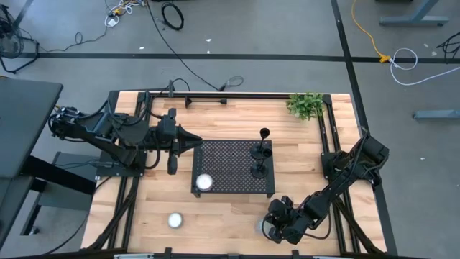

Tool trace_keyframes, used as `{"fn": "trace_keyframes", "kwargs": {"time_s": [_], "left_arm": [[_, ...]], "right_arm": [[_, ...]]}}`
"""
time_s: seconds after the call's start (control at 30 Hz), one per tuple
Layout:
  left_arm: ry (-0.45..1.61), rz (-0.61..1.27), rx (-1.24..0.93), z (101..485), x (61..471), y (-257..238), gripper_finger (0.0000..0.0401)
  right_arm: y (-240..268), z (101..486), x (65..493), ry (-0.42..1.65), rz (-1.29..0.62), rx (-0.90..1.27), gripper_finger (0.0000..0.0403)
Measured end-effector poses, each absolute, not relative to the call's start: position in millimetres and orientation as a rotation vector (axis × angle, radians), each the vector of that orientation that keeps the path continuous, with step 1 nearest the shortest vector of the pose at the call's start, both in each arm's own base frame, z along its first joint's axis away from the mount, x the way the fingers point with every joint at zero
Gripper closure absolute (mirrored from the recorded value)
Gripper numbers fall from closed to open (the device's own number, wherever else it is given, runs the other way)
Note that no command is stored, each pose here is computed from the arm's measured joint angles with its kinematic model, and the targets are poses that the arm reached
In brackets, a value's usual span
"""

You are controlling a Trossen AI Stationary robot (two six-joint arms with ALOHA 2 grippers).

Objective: Pick & Place candle stick holders
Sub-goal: Put the red patterned scented candle on the shelf aligned with the other scented candle

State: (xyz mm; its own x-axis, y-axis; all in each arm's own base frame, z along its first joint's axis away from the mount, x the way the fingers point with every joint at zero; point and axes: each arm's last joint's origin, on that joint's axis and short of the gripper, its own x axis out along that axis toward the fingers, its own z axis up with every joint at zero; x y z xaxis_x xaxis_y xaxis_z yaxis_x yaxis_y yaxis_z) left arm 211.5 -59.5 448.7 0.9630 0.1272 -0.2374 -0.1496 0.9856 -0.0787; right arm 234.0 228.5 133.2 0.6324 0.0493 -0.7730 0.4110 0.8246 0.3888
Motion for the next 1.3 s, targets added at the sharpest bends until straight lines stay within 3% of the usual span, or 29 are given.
{"fn": "trace_keyframes", "kwargs": {"time_s": [0.47,1.3], "left_arm": [[0.238,0.141,-0.095,448.3,211.4,-59.5,0.0353],[0.236,0.141,-0.1,448.5,211.4,-59.4,0.0353]], "right_arm": [[238.1,151.4,242.0,0.903,-0.183,0.548,0.0402],[253.0,296.1,287.9,0.759,-0.069,0.226,0.0403]]}}
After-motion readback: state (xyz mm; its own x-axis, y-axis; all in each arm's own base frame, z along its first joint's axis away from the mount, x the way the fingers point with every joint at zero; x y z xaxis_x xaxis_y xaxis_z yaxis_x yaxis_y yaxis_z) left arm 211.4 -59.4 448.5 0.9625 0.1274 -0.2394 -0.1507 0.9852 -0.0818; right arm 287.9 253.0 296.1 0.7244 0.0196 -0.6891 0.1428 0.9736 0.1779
